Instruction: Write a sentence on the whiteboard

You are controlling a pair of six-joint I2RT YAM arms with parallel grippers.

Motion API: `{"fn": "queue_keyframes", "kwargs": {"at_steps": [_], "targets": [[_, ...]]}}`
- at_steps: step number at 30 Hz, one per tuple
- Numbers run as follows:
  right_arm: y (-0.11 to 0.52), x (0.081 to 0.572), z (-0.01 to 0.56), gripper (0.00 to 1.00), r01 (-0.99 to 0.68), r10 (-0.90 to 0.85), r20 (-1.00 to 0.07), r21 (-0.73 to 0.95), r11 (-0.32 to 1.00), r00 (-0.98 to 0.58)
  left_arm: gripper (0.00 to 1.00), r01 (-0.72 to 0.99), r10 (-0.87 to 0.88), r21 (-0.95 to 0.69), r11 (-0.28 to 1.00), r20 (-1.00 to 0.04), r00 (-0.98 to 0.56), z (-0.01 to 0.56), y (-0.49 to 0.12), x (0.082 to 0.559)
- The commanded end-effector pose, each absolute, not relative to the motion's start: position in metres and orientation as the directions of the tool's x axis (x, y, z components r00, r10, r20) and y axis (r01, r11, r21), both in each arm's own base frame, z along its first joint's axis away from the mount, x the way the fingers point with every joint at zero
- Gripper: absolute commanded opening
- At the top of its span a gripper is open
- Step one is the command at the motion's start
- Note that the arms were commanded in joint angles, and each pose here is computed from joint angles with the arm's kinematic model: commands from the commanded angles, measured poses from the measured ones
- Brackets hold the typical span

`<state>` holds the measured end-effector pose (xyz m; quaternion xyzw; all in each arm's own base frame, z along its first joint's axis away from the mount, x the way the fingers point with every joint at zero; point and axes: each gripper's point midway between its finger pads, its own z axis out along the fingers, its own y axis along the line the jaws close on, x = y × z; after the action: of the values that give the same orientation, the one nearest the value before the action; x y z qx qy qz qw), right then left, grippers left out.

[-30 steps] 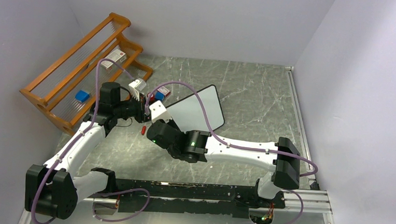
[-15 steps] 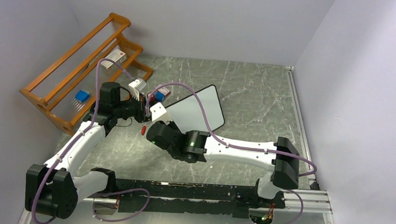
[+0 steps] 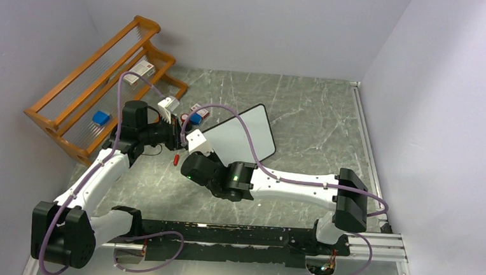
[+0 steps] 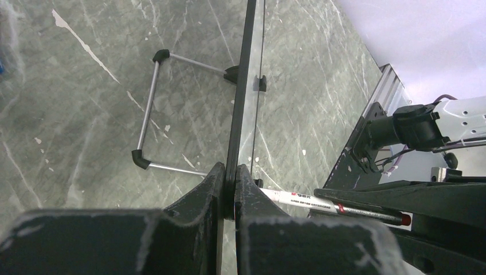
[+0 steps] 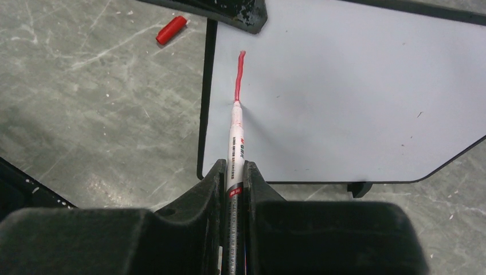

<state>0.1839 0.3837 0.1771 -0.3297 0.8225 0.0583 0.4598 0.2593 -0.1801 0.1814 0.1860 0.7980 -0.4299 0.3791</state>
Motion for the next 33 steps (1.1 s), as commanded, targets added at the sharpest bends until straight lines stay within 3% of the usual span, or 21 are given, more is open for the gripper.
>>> {"fn": "queue_keyframes", "kwargs": {"at_steps": [1,21,33], "targets": [[0.378,0.182,0.17,0.0,-0.589,-0.484,-0.786,-0.194,0.785,-0.386,0.05,0.617,-0.033,-0.546,0.566,-0.763,-0.645,0.176,-0.179,0.261],[0.376,0.187,0.206,0.0,-0.557,-0.363,-0.866,-0.124,0.821,-0.343,0.05,0.617,-0.032,-0.552,0.561,-0.759,-0.65,0.175,-0.179,0.26],[0.386,0.191,0.202,0.0,-0.559,-0.381,-0.864,-0.147,0.816,-0.328,0.05,0.615,-0.031,-0.553,0.562,-0.758,-0.652,0.174,-0.179,0.261]]}}
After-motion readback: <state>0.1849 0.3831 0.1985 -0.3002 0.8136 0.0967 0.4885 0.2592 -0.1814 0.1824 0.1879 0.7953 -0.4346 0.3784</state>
